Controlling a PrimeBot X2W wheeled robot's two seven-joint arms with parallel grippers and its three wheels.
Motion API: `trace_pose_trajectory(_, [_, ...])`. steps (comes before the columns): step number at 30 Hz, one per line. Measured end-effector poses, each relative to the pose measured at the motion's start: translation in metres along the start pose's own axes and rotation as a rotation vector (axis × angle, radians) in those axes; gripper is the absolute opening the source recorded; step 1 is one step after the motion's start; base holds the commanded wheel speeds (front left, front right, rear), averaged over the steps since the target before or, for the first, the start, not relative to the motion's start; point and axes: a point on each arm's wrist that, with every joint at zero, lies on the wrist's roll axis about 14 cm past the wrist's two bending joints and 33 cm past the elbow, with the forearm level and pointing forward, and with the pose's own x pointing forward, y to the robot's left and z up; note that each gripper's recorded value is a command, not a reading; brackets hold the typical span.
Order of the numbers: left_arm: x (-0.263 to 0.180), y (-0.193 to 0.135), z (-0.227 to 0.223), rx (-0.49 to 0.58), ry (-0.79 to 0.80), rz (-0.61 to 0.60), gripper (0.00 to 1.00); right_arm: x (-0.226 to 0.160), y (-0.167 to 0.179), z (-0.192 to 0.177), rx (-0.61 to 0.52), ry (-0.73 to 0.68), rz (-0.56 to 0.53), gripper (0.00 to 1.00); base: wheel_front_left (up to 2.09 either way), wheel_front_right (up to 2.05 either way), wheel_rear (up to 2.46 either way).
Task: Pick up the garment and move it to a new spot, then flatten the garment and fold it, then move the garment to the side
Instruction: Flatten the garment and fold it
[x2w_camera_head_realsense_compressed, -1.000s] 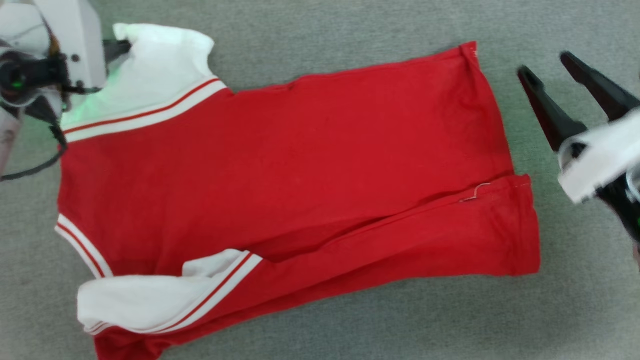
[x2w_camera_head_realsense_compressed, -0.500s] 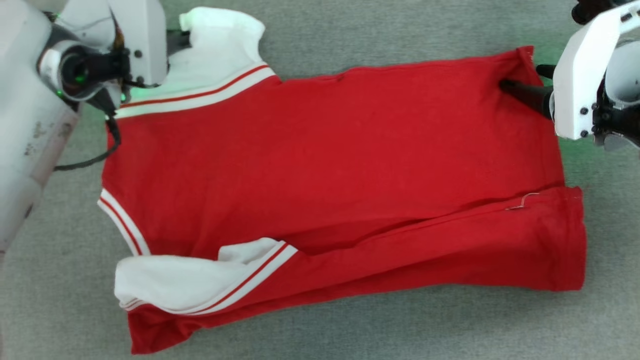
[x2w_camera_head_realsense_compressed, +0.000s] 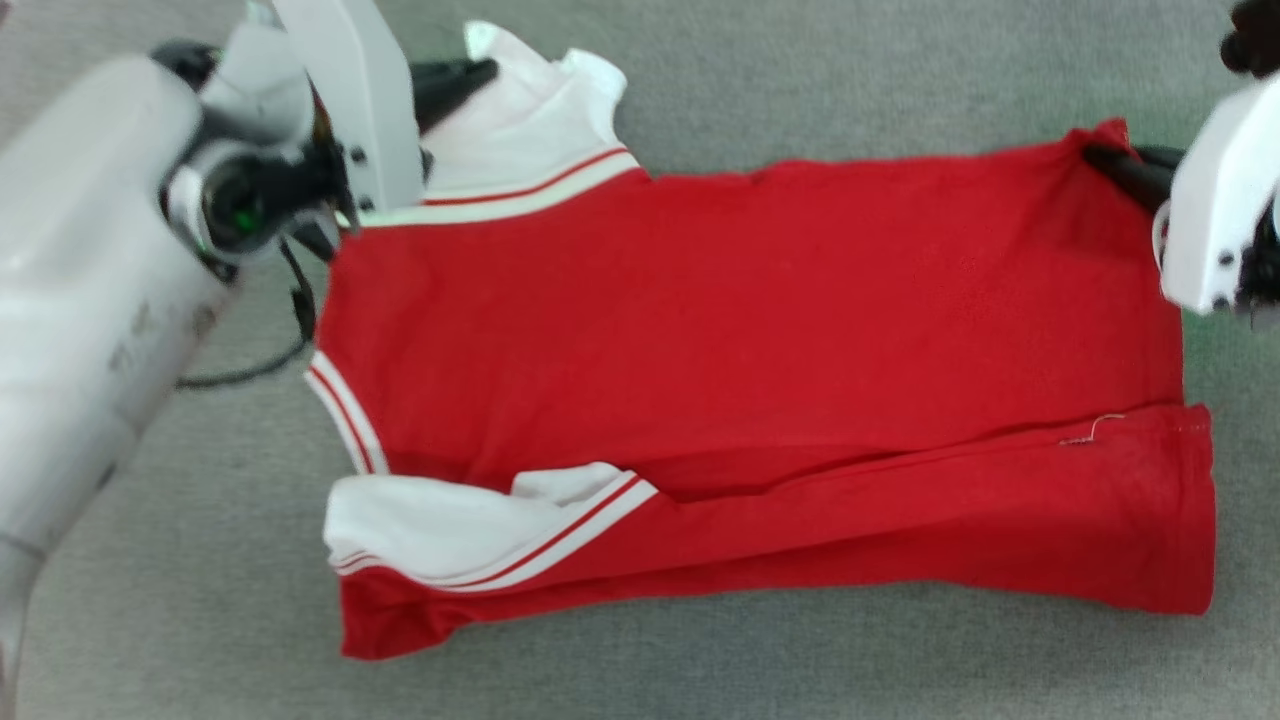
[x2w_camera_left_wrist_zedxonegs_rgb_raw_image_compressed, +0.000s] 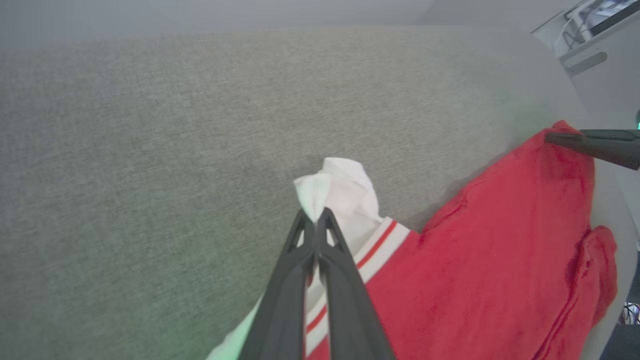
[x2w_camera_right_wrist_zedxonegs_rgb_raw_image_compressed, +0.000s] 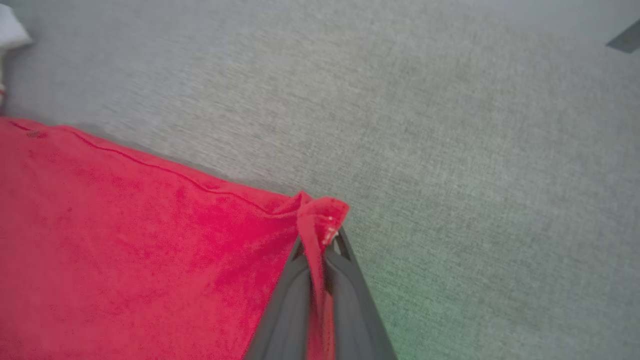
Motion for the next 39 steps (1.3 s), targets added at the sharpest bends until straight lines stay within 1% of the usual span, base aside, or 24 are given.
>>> trace_pose_trajectory(6, [-0.053, -0.034, -0.002, 0.052, -0.115, -0.077, 0.00, -0.036, 0.026, -0.003, -0.052, -0.073, 0.076, 0.00, 0.00, 0.00, 0.00])
trace_pose_trajectory(12, [-0.113, -0.040, -0.028, 0.082, -0.177, -0.065, 0.00, -0.070, 0.043, -0.019, -0.097, -0.069, 0.116, 0.00, 0.00, 0.00, 0.00])
trace_pose_trajectory(18, [-0.157, -0.038, -0.061, 0.044, -0.252, -0.037, 0.00, -0.094, 0.053, -0.037, -0.105, -0.049, 0.133, 0.00, 0.00, 0.00, 0.00])
trace_pose_trajectory(21, [-0.171, -0.036, -0.083, -0.013, -0.282, -0.025, 0.00, -0.101, 0.053, -0.058, -0.082, -0.002, 0.136, 0.00, 0.00, 0.00, 0.00])
trace_pose_trajectory(25, [-0.170, -0.037, -0.126, -0.097, -0.244, -0.024, 0.00, -0.104, 0.052, -0.079, -0.034, 0.037, 0.138, 0.00, 0.00, 0.00, 0.00])
trace_pose_trajectory(28, [-0.163, -0.032, -0.141, -0.137, -0.241, -0.007, 0.00, -0.099, 0.048, -0.088, -0.001, 0.050, 0.119, 0.00, 0.00, 0.00, 0.00])
trace_pose_trajectory(31, [-0.148, -0.034, -0.160, -0.194, -0.213, -0.012, 0.00, -0.088, 0.050, -0.102, 0.049, 0.082, 0.125, 0.00, 0.00, 0.00, 0.00])
trace_pose_trajectory(34, [-0.138, -0.024, -0.173, -0.213, -0.184, 0.019, 0.00, -0.077, 0.047, -0.115, 0.061, 0.113, 0.106, 0.00, 0.00, 0.00, 0.00])
trace_pose_trajectory(37, [-0.126, -0.025, -0.181, -0.232, -0.173, 0.022, 0.00, -0.068, 0.049, -0.112, 0.081, 0.075, 0.103, 0.00, 0.00, 0.00, 0.00])
trace_pose_trajectory(38, [-0.124, -0.022, -0.182, -0.232, -0.172, 0.028, 0.14, -0.067, 0.050, -0.110, 0.082, 0.064, 0.107, 0.14, 0.00, 0.00, 0.00])
trace_pose_trajectory(39, [-0.123, -0.022, -0.181, -0.230, -0.177, 0.030, 0.35, -0.066, 0.053, -0.107, 0.090, 0.045, 0.113, 0.42, 0.00, 0.00, 0.00])
